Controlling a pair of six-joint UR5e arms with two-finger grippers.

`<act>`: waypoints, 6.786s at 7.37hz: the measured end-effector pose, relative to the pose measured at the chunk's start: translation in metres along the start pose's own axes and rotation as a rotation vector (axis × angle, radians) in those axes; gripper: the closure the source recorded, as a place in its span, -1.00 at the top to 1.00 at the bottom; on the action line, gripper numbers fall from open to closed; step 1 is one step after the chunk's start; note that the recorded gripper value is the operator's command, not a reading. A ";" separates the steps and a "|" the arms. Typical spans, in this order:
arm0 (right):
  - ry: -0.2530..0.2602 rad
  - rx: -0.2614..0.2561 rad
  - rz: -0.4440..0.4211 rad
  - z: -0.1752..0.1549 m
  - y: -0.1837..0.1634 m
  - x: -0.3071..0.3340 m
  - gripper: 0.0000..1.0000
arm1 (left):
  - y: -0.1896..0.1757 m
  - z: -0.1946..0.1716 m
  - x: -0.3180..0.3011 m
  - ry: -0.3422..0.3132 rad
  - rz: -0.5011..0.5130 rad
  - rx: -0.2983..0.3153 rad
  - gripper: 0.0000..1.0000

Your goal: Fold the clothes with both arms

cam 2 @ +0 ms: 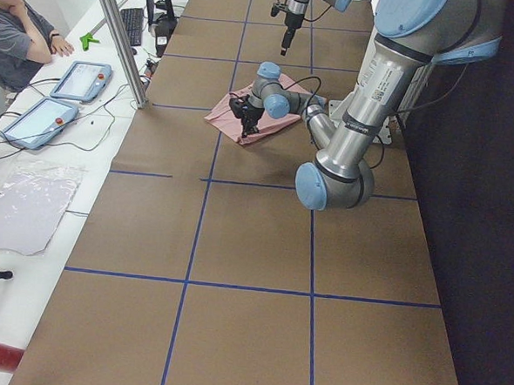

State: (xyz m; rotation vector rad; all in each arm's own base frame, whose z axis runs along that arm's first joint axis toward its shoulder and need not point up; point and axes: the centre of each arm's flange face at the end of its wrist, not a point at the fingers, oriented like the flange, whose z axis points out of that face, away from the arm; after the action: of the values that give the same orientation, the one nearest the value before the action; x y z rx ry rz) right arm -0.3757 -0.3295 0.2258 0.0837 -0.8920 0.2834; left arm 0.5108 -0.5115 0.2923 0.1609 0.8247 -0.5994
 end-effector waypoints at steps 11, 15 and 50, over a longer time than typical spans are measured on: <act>0.026 0.027 0.008 0.014 -0.007 -0.001 1.00 | -0.096 0.057 0.099 0.238 0.195 0.218 1.00; 0.021 0.043 0.005 0.015 -0.011 -0.009 1.00 | -0.078 0.000 0.056 0.289 0.202 0.091 1.00; 0.157 -0.023 0.272 0.148 0.027 -0.089 1.00 | 0.182 -0.089 -0.044 -0.004 0.029 -0.187 -1.00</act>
State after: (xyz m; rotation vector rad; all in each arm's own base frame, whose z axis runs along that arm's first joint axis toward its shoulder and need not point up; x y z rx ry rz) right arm -0.5477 -0.3500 0.2485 -0.0810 -0.7493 0.5262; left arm 0.5325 -0.3102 0.2471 0.0017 0.8688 -0.4921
